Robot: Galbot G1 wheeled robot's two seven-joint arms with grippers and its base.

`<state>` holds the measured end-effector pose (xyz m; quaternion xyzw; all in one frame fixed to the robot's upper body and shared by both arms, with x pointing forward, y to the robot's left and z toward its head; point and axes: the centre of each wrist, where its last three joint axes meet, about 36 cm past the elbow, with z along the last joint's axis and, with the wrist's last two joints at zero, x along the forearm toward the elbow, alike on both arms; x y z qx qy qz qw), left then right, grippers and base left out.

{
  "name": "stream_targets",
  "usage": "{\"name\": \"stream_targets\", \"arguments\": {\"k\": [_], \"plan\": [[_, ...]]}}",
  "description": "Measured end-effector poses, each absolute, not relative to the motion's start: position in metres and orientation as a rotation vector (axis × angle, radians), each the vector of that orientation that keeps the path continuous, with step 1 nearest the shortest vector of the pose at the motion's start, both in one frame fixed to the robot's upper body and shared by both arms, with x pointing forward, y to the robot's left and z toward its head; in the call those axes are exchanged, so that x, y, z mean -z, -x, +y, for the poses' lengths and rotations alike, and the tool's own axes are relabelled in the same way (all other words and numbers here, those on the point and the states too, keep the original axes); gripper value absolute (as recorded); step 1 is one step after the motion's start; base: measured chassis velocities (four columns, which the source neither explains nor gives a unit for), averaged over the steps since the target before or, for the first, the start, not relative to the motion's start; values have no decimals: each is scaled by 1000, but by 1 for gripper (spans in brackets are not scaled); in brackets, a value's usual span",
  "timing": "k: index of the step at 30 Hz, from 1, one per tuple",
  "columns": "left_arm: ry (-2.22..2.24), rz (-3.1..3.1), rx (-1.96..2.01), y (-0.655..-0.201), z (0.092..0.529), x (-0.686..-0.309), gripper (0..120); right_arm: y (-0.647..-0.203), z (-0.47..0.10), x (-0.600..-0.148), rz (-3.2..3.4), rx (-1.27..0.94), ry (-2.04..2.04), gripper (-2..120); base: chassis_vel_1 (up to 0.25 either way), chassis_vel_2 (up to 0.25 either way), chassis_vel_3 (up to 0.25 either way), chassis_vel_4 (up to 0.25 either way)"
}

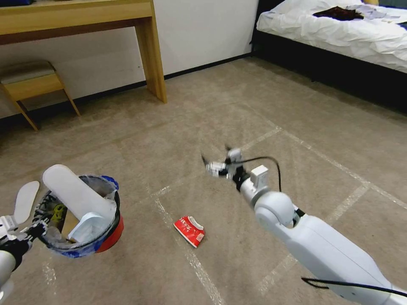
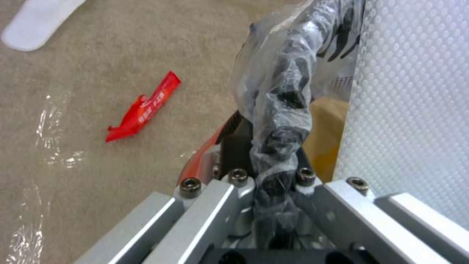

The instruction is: Pick up the trash bin and place the garbage on the floor into it.

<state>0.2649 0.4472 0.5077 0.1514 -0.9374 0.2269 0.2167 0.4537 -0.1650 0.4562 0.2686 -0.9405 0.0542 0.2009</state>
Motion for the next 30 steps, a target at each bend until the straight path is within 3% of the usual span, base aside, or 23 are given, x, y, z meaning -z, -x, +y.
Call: {"name": "stream_targets", "arguments": {"k": [13,21,30], "plan": [[-416,-2594,-629,-264,447,-507,0,-470,-144,-414,-2177,-369,-755,99,0,0,0,0],[-420,-2594,-637,-262,446,-506,0,-467,-125,-363,-2055,-520,-762,100,0,0,0,0],[-426,-2600,-638,-255,444,-510,0,-476,-68,-315,-2019,-559,-847,99,0,0,0,0]]}}
